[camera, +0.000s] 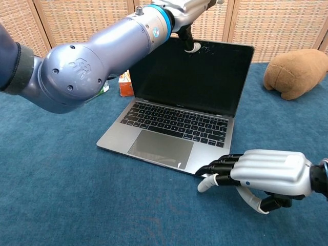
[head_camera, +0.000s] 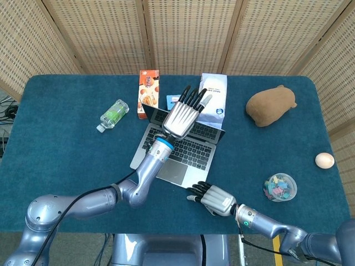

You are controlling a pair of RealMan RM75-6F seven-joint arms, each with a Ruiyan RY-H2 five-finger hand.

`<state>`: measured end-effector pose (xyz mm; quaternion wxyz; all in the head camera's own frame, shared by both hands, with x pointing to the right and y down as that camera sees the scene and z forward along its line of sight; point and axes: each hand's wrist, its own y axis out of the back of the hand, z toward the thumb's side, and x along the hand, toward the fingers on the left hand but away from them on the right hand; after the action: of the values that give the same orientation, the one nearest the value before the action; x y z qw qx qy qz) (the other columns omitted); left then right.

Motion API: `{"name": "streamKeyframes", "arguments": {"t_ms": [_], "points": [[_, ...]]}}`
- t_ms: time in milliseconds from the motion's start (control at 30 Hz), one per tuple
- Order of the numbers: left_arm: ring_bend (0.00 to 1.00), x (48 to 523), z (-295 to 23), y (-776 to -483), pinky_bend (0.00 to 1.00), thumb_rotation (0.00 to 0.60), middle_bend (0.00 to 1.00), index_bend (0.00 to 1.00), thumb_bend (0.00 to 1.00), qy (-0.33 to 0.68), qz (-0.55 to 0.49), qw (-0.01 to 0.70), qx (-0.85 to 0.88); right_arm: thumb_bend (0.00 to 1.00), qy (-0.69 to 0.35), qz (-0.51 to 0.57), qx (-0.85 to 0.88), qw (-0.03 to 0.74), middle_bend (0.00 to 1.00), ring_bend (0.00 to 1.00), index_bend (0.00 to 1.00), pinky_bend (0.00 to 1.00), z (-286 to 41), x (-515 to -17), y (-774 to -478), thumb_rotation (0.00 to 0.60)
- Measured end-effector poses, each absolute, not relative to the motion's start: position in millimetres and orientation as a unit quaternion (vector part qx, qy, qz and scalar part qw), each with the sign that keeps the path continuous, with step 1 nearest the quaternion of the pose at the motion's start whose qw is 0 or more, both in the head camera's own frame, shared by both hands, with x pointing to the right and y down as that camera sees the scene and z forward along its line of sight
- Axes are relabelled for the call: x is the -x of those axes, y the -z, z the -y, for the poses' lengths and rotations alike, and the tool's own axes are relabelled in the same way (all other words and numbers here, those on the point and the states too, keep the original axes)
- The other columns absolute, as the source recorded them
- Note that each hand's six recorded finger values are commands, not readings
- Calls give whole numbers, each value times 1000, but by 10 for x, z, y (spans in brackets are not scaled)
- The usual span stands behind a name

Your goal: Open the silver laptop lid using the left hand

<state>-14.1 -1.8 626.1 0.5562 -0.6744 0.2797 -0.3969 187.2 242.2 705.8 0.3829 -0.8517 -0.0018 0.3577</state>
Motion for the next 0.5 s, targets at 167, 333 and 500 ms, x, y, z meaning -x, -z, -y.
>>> {"name": "streamKeyframes", "arguments": {"t_ms": [167, 333, 500], "points": [[0, 128, 55, -6327, 0, 600, 0, 0, 380, 405, -279, 554, 672, 1000, -361, 1, 850, 383, 54, 0, 148, 107, -2410, -1886, -7066, 600], [0, 121, 102, -6378, 0, 600, 0, 0, 381, 411, -281, 550, 671, 1000, -362, 0, 849, 384, 57, 0, 148, 107, -2400, -1892, -7072, 600], [0, 148, 200, -6401, 0, 600, 0, 0, 380, 419, -287, 548, 665, 1000, -365, 1, 847, 386, 57, 0, 148, 107, -2379, -1912, -7079, 600]]}}
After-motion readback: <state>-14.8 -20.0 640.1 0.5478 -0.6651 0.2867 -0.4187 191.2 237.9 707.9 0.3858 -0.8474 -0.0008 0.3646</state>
